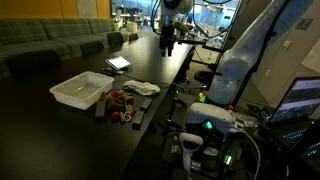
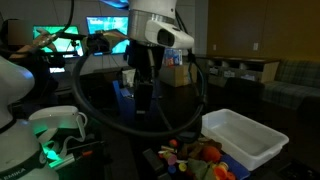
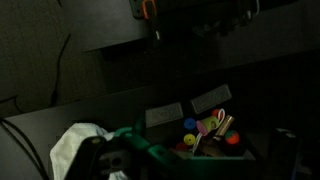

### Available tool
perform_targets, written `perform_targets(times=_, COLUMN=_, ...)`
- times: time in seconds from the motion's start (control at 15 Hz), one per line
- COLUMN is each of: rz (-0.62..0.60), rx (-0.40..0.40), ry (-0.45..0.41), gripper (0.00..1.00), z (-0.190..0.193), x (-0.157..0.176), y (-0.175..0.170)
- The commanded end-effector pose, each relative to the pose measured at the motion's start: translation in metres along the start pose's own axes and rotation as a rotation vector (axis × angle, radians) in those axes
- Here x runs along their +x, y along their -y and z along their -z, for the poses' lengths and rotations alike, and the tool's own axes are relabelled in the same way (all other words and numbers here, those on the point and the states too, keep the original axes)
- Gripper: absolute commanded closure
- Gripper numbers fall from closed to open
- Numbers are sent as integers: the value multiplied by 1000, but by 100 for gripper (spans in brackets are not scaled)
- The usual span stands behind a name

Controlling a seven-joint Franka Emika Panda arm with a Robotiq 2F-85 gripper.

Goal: Use the white towel to push the objects on the table to the left, then put the towel in the bowl

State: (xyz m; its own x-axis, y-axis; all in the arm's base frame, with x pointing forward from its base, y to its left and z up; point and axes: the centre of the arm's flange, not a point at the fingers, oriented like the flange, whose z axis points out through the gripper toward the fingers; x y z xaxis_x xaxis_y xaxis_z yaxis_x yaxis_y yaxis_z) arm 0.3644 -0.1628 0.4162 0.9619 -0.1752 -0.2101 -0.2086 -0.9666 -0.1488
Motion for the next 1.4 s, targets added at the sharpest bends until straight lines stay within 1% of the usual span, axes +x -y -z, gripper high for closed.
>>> perform_targets(times=0.0, rz=-11, rx=0, ry=-78, gripper=0, z=0, x=3, y=-2)
perform_targets(times=0.13, rz=-8, rx=-9, ry=-120, gripper=0, z=0, x=6, y=-2)
perform_targets(times=0.2, rz=-28, rx=-26, ry=-157, gripper=0, z=-26, x=76, y=-12)
perform_targets(times=0.27, rz=-30, rx=-27, ry=-205, gripper=0, z=-28, x=85, y=-13)
perform_targets(times=0.4, rz=-55, rx=-40, ry=-297, gripper=0, z=-42, x=113, y=-17)
perform_targets(times=0.53, rz=-72, rx=-49, ry=-334, gripper=0, z=-70, x=148, y=-21)
perform_targets(times=0.73, rz=-102, rx=-66, ry=-331, gripper=0, z=-111, x=196, y=-32)
perform_targets(times=1.0, rz=-130, rx=-85, ry=-285, gripper=0, z=-161, x=251, y=-66)
perform_targets(times=1.13, rz=-160, rx=-88, ry=-265, gripper=0, z=-180, x=271, y=-93)
perform_targets(times=1.27, rz=-183, rx=-84, ry=-248, gripper=0, z=-196, x=283, y=-118)
perform_targets(times=1.33, rz=-194, rx=-82, ry=-245, gripper=0, z=-210, x=288, y=-131)
